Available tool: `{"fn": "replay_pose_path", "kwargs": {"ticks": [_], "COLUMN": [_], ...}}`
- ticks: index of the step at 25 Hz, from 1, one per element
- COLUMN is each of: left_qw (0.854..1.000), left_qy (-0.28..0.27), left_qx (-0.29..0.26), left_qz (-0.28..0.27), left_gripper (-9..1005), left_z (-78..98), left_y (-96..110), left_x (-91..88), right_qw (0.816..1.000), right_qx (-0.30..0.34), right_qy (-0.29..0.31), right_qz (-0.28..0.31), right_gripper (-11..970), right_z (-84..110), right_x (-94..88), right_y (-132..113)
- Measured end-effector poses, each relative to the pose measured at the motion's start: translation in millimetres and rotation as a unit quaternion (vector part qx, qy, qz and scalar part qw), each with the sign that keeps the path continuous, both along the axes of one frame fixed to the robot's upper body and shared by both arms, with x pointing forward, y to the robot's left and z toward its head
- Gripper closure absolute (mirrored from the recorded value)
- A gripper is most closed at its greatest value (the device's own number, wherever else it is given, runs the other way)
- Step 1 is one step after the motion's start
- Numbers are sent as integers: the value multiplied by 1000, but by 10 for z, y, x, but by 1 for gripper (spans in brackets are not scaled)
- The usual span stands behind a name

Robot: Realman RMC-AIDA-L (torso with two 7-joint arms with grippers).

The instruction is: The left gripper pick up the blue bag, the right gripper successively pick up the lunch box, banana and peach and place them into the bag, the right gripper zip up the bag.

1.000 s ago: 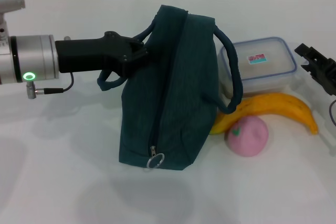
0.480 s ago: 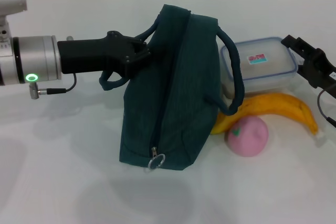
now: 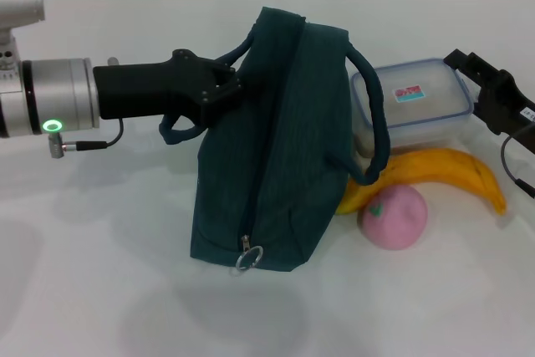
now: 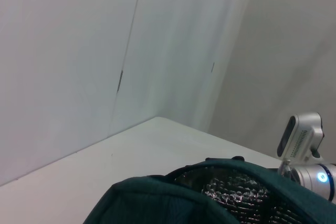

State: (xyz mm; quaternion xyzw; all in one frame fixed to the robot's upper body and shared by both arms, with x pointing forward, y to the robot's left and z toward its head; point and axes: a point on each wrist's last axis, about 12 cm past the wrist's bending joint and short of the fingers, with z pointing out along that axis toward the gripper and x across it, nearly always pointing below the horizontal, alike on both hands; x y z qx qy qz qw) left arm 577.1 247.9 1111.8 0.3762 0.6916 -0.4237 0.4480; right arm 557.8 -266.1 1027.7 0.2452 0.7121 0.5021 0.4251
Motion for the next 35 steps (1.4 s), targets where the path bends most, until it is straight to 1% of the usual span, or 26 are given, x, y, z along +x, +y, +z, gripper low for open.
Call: {"fn": "replay_pose_path", "kwargs": {"ticks": [18,24,35], "left_qw": [1000,1000,1000], "left_qy": [-14,-15,-15], "left_qx": [-3,-1,-2], "left_qz": [8,11,11], "left_gripper": [958,958,958], "left_z": [-8,-14,-17], "left_y": [18,20,20], "left_x": [-3,2,1], "right_qw": [1000,1000,999], "right_qx": [-8,-12,-12], "right_qy": [-6,-17,-32], "right_qz": [3,6,9], "right_gripper": [356,553,634], "right_z": [9,28,47], "right_x": [9,9,-12], "right_y": [8,18,14]}}
